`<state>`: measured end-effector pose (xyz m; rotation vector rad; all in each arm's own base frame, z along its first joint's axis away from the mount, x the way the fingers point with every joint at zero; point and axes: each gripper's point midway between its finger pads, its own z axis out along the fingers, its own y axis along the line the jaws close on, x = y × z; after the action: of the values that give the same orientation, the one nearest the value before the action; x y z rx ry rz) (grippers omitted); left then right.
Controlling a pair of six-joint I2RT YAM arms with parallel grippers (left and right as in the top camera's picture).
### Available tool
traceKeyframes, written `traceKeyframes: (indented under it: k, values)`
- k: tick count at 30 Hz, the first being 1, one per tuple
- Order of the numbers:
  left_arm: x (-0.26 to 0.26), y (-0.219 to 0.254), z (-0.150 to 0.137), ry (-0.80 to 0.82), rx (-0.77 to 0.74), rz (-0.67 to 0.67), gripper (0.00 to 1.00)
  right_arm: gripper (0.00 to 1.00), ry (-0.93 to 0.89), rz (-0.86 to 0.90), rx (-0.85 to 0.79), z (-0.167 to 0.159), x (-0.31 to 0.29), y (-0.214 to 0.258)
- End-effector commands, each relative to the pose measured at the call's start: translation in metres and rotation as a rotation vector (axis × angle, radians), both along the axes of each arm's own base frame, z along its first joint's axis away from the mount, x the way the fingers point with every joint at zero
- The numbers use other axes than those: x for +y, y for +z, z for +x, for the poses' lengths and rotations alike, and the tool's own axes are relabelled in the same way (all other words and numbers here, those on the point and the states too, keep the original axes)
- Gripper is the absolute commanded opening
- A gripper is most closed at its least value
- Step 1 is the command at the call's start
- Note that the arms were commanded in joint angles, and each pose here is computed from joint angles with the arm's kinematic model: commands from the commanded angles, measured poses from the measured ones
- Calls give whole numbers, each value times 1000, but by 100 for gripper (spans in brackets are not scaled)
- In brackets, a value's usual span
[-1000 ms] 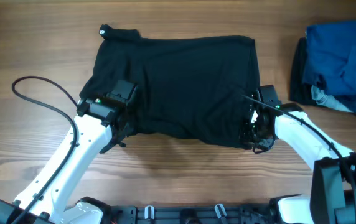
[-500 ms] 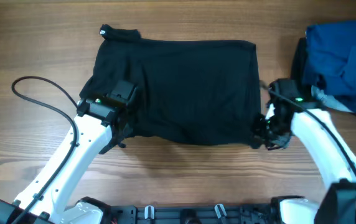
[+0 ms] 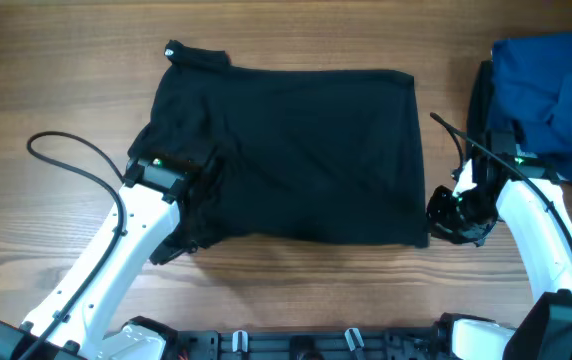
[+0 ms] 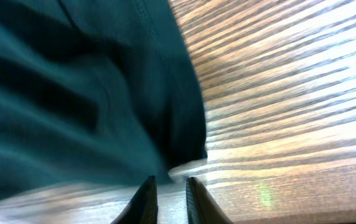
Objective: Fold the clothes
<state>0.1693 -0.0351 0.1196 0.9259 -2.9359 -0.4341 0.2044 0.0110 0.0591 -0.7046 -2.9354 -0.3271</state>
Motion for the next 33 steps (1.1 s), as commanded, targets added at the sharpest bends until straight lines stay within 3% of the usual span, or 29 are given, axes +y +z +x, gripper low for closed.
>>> traceKeyframes:
  k: [1,3,7,10,12,15,18,28,30,33]
  values:
    - [-13,1,-5,-7,29,-90,52,41,49,72,-38,5,10,7]
    - [-15,1,-7,-9,44,-103,59,42,49,71,-42,6,10,7]
    - [-19,1,-10,-3,57,-128,63,43,52,63,-93,20,8,16]
    - [-24,-2,9,-56,-16,-149,74,43,99,68,-207,48,9,34]
    - [-32,0,44,-108,-149,-177,79,45,149,82,-314,71,13,48]
    - [-36,9,105,-196,-374,-219,76,47,177,61,-413,94,16,55]
    - [-16,18,139,-189,-493,-208,71,47,191,27,-494,115,14,58]
    - [102,39,189,-57,-692,-46,66,47,245,23,-520,142,26,36]
    - [106,30,198,-87,-685,-61,73,48,254,24,-520,143,29,34]
    - [81,-5,214,-191,-634,-216,75,48,260,23,-515,143,30,32]
